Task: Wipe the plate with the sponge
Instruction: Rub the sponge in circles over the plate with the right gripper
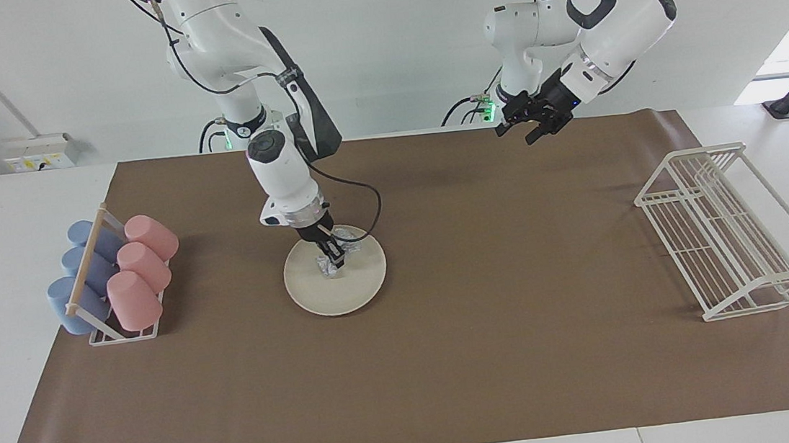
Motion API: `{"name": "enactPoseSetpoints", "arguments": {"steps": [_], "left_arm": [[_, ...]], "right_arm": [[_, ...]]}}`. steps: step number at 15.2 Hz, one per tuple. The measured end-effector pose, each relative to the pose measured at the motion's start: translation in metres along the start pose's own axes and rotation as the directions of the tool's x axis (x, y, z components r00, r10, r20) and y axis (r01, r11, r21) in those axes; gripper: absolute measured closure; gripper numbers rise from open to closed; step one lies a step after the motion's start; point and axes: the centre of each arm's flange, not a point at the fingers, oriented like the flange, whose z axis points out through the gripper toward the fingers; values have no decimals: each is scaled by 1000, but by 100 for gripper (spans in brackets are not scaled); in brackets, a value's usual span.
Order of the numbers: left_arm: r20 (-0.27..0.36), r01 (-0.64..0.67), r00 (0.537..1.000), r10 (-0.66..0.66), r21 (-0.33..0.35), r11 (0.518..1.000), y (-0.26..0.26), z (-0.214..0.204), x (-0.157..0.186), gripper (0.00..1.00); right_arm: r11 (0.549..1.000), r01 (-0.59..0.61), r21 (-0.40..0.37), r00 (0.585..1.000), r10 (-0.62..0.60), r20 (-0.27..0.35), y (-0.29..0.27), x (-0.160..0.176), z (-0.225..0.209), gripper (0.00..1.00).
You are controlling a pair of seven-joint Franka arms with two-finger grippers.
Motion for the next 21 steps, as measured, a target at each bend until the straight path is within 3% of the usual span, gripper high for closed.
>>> {"name": "enactPoseSetpoints", "arguments": {"steps": [2,6,8,12,14,17,21], "left_arm": [[27,-33,999,31,90,995,-4,0,-1,0],[35,-39,999,34,125,991,-7,0,-1,0],[31,-23,999,19,127,992,-10,-1,-1,0],[15,11,1000,-13,124,992,-20,-8,2,0],[8,19,1000,-20,123,992,-22,-11,3,0],[3,23,1000,-24,122,992,-23,-14,4,0],[2,24,1000,-24,122,992,-23,-14,5,0]], "right_arm": [[999,35,2,999,-35,-13,8,31,-4,89],[999,42,3,999,-42,-18,12,44,-5,89],[1000,14,2,1000,-14,-11,7,28,-3,89],[998,-56,21,998,55,11,-9,-42,7,89],[998,-57,36,998,57,12,-11,-53,10,89],[998,-40,40,999,40,5,-9,-41,8,89],[998,42,49,999,-40,-33,4,28,-1,89]]}}
